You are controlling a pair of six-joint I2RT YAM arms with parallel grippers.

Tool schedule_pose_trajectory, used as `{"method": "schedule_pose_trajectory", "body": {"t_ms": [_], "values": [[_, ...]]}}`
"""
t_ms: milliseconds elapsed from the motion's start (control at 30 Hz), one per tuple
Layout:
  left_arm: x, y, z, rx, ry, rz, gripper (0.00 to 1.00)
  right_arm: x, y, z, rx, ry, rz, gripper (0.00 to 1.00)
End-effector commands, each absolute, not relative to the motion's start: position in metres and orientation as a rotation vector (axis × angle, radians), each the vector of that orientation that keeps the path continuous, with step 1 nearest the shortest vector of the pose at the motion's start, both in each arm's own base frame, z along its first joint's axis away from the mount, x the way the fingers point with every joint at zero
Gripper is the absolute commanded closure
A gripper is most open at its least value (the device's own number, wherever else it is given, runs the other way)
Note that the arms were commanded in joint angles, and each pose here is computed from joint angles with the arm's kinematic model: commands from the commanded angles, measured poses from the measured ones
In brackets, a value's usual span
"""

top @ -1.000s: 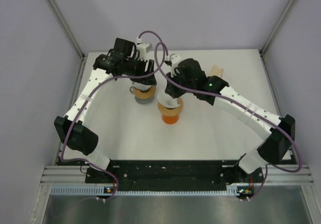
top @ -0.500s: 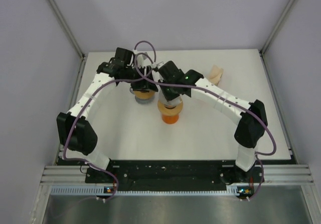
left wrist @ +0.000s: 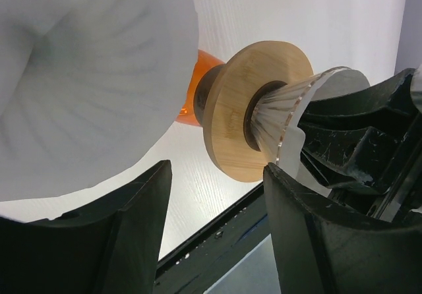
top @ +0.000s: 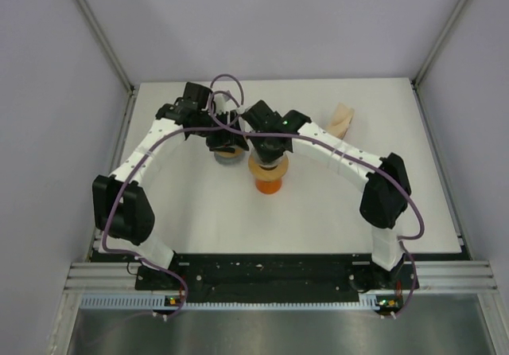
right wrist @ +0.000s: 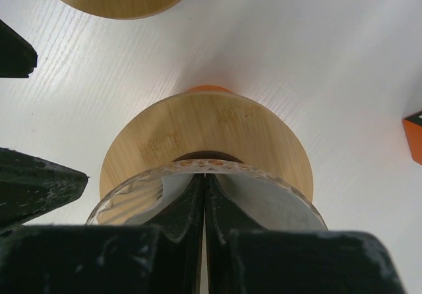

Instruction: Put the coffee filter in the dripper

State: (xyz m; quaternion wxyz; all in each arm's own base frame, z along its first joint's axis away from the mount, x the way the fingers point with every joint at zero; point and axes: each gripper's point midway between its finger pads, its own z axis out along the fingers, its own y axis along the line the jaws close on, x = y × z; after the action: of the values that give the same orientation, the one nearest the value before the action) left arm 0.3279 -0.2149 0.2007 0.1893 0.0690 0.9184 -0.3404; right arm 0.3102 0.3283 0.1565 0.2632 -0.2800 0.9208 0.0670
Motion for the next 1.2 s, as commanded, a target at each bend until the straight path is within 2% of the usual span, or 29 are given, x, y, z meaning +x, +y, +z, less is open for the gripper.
{"method": "schedule_pose_trajectory", "body": {"t_ms": [0, 333, 700, 967, 1167], "values": [[0.314, -0.255, 0.232, 0.428, 2.413, -1.148, 0.36, 0.296, 0.341, 0.123, -0.853, 2.554, 0.160, 1.00], [0.308, -0.257, 0.254, 0.477, 2.364, -1.171, 0.35, 0.293, 0.339, 0.095, -0.855, 2.623, 0.144, 1.00], [0.295, -0.263, 0.273, 0.524, 2.316, -1.286, 0.27, 0.299, 0.335, 0.094, -0.785, 2.643, 0.171, 1.00], [0.293, -0.274, 0.271, 0.489, 2.282, -1.452, 0.34, 0.306, 0.341, 0.108, -0.735, 2.604, 0.227, 1.00], [0.318, -0.244, 0.265, 0.294, 2.274, -1.438, 0.34, 0.310, 0.338, 0.112, -0.707, 2.591, 0.217, 1.00]]}}
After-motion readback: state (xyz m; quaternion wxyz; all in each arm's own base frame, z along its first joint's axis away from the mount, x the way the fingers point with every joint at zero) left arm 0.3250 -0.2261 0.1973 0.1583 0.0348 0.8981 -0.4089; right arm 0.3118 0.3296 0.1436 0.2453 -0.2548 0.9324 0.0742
